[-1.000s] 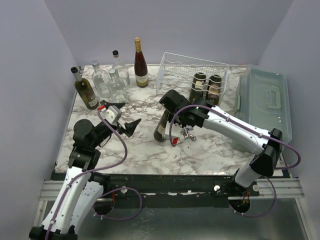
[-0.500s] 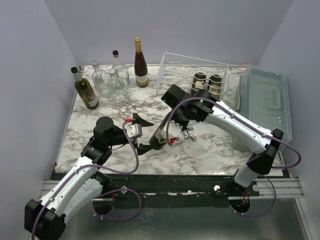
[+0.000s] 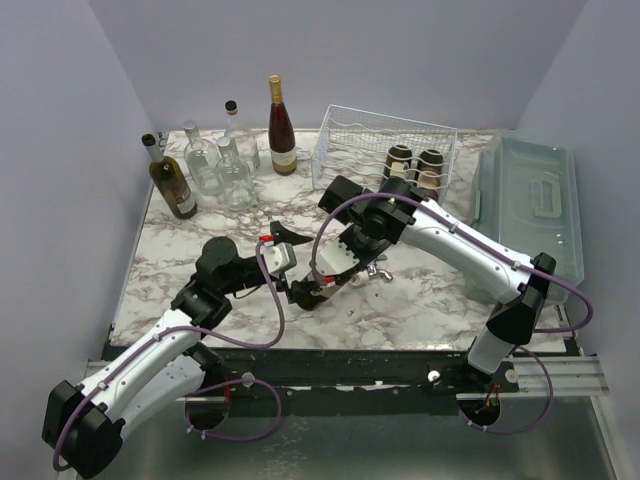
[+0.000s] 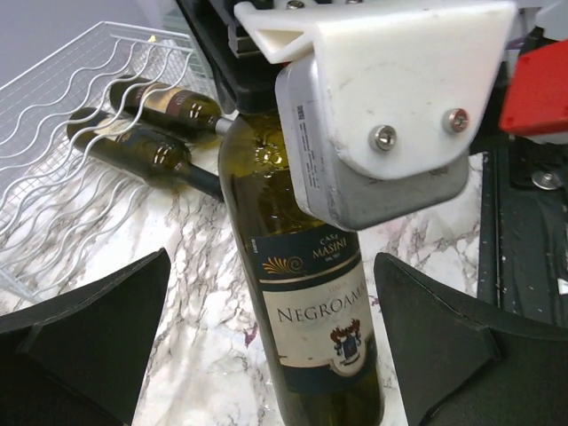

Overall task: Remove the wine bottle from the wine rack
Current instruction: Pick up the wine bottle from the wine rack.

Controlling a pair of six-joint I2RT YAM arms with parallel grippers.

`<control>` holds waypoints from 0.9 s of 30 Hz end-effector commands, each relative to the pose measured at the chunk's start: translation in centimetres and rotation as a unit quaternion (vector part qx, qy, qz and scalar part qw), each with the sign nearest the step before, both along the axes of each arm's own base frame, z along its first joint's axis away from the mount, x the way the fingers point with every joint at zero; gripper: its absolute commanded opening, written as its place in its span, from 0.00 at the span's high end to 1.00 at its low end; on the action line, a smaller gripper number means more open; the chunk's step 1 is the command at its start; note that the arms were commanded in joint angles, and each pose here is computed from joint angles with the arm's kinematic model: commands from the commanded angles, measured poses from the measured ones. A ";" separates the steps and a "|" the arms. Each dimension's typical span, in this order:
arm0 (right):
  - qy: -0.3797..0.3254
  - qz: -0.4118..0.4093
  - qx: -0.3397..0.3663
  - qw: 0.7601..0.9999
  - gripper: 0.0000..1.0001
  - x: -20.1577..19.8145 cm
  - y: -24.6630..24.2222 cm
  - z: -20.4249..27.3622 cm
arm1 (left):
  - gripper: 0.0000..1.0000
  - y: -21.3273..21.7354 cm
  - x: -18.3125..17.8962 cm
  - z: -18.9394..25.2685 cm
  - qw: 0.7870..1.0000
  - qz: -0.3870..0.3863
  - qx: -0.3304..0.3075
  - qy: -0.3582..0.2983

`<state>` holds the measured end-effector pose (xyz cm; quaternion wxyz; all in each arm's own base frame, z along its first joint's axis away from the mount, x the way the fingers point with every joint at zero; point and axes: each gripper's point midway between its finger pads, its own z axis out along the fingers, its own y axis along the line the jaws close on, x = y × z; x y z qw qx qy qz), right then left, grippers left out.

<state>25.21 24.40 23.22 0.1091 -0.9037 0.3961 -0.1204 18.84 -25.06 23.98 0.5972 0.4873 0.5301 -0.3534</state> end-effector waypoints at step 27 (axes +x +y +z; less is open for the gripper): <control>-0.193 0.184 0.188 0.945 1.00 0.1 3.6 5.9 | 0.01 -5.0 -0.4 -0.8 0.977 -0.125 -0.031 0.170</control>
